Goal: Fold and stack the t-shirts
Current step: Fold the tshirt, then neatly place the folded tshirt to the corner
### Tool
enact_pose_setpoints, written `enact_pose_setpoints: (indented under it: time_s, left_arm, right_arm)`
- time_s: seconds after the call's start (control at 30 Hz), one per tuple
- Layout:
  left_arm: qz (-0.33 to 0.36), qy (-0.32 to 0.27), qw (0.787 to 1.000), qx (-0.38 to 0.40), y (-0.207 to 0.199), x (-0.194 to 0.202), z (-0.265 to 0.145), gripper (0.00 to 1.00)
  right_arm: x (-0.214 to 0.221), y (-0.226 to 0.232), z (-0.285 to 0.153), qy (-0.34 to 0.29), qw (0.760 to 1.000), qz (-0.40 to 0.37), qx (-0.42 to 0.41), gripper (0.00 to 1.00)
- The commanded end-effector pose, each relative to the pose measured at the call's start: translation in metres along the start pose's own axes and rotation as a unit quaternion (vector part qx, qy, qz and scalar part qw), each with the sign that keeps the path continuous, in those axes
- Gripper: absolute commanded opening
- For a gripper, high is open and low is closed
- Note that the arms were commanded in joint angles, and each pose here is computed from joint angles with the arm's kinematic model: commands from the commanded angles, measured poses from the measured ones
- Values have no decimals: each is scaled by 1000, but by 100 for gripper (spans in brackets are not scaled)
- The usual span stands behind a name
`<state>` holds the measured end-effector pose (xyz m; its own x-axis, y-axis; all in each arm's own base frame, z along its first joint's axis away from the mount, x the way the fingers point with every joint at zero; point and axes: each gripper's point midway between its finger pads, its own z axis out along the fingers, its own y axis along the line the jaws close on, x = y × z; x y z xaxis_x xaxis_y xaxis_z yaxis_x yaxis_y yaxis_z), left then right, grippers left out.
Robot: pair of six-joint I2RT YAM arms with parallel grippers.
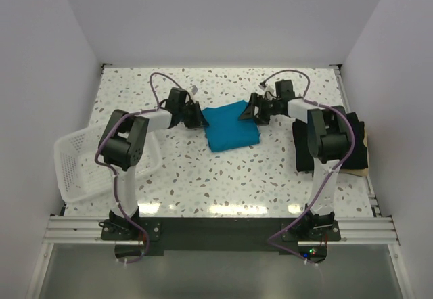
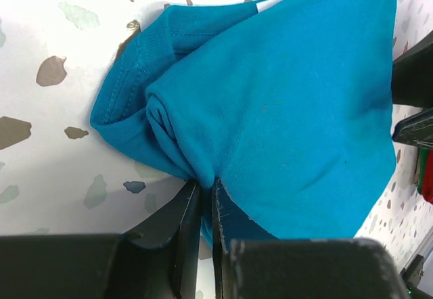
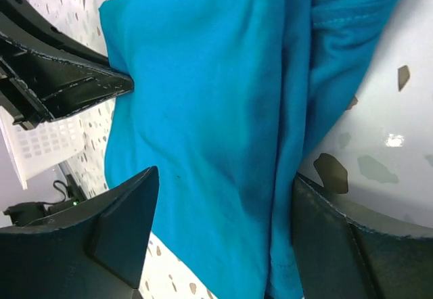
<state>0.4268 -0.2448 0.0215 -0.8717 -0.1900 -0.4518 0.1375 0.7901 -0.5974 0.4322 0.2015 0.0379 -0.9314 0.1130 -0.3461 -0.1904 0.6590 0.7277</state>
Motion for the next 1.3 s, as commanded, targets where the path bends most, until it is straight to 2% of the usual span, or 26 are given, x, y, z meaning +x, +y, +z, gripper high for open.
enact_pose_setpoints:
  time_s: [0.0, 0.1, 0.23, 0.3, 0.37, 0.4, 0.5, 0.6, 0.7, 0.73, 0.77, 0.83, 1.0, 1.27]
  left_arm:
    - [1, 27, 1000, -12, 18, 22, 10, 15]
    - [-2, 27, 1000, -10, 19, 22, 11, 15]
    - [-3, 28, 1000, -8, 19, 23, 12, 15]
    - [-4, 30, 1000, -6, 18, 24, 12, 15]
    - [-2, 30, 1000, -4, 17, 24, 11, 17]
    - [-2, 28, 1000, -5, 17, 23, 11, 19]
    - [3, 24, 1000, -8, 15, 21, 7, 34]
    - [12, 13, 1000, -16, 12, 14, 0, 50]
    - [16, 7, 999, -33, 12, 9, -11, 57]
    - [16, 7, 999, -44, 15, 9, -14, 62]
    - [18, -2, 999, -47, 13, 4, -20, 64]
    - [27, -17, 998, -48, 7, -4, -29, 67]
    - [36, -24, 998, -34, -5, -6, -45, 69]
    - [43, -36, 998, -20, -17, 4, -75, 69]
  right_arm:
    - [62, -46, 23, 73, 994, 50, 67, 75]
    - [66, -43, 26, 77, 994, 50, 64, 63]
    - [66, -38, 30, 75, 994, 49, 60, 42]
    - [65, -34, 30, 73, 995, 48, 56, 36]
    - [63, -32, 29, 70, 995, 48, 57, 24]
    - [59, -29, 25, 63, 995, 46, 59, 19]
    - [52, -27, 16, 54, 994, 30, 86, 0]
    - [45, -25, -5, 50, 989, -4, 142, 0]
    - [41, -28, -32, 57, 973, -38, 222, 0]
    - [41, -29, -39, 61, 967, -45, 241, 0]
    - [46, -34, -53, 72, 955, -50, 283, 0]
    - [49, -29, -67, 89, 942, -70, 316, 0]
    - [57, -29, -95, 106, 904, -97, 404, 0]
    - [65, -17, -123, 85, 840, -134, 520, 0]
